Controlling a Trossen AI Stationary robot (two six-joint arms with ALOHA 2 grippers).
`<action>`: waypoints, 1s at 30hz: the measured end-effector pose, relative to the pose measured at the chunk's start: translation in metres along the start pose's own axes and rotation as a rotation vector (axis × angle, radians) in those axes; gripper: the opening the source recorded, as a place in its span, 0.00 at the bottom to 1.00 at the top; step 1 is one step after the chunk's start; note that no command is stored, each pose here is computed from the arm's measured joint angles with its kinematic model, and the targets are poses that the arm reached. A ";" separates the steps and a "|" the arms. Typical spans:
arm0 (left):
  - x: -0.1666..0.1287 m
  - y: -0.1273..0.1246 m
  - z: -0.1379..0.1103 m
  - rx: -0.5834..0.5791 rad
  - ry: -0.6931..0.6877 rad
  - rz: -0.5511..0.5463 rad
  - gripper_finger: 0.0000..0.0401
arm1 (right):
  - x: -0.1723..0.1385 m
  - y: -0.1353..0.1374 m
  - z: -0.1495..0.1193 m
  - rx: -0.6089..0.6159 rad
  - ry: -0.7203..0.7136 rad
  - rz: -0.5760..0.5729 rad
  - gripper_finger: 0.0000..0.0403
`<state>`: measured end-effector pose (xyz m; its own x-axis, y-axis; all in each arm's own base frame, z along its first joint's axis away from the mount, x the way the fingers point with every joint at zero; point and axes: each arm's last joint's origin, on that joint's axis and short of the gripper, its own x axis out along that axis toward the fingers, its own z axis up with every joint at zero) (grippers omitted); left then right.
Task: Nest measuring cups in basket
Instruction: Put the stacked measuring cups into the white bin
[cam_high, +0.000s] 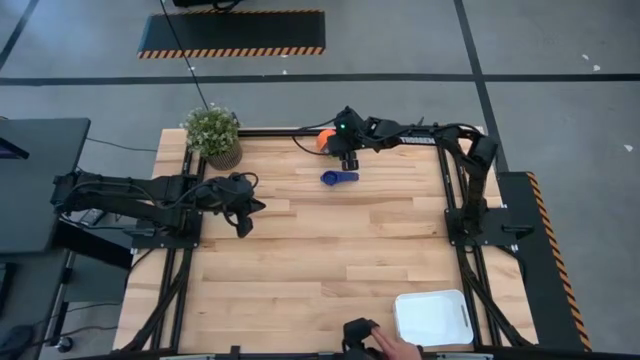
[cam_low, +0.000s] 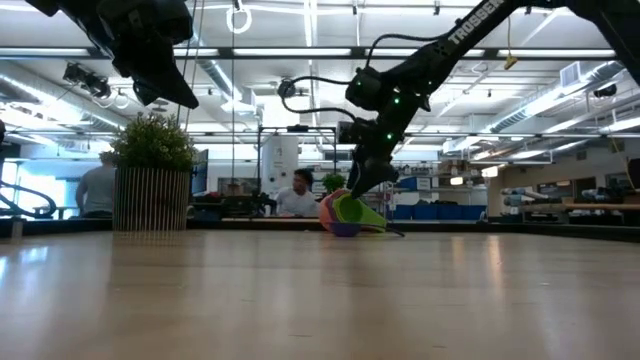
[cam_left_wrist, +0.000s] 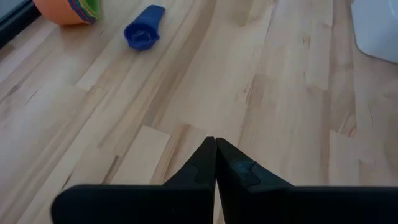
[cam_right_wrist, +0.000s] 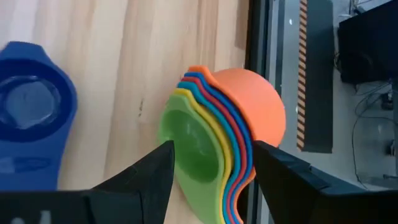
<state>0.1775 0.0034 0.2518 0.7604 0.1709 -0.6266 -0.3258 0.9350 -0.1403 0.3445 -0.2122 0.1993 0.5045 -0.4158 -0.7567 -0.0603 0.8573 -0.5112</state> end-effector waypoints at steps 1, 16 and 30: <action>0.000 0.000 0.000 0.000 0.001 0.000 0.03 | 0.003 0.000 0.000 0.000 -0.001 -0.007 0.55; 0.000 -0.001 0.002 -0.003 -0.018 -0.006 0.03 | 0.014 -0.005 -0.001 -0.059 0.030 -0.114 0.55; 0.000 -0.002 0.007 -0.013 -0.068 -0.022 0.03 | 0.015 -0.020 -0.012 -0.019 -0.008 -0.120 0.55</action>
<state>0.1817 0.0034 0.2574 0.8035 0.1711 -0.5701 -0.3154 0.9347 -0.1640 0.3427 -0.2390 0.1931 0.5158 -0.5125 -0.6865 -0.0155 0.7956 -0.6056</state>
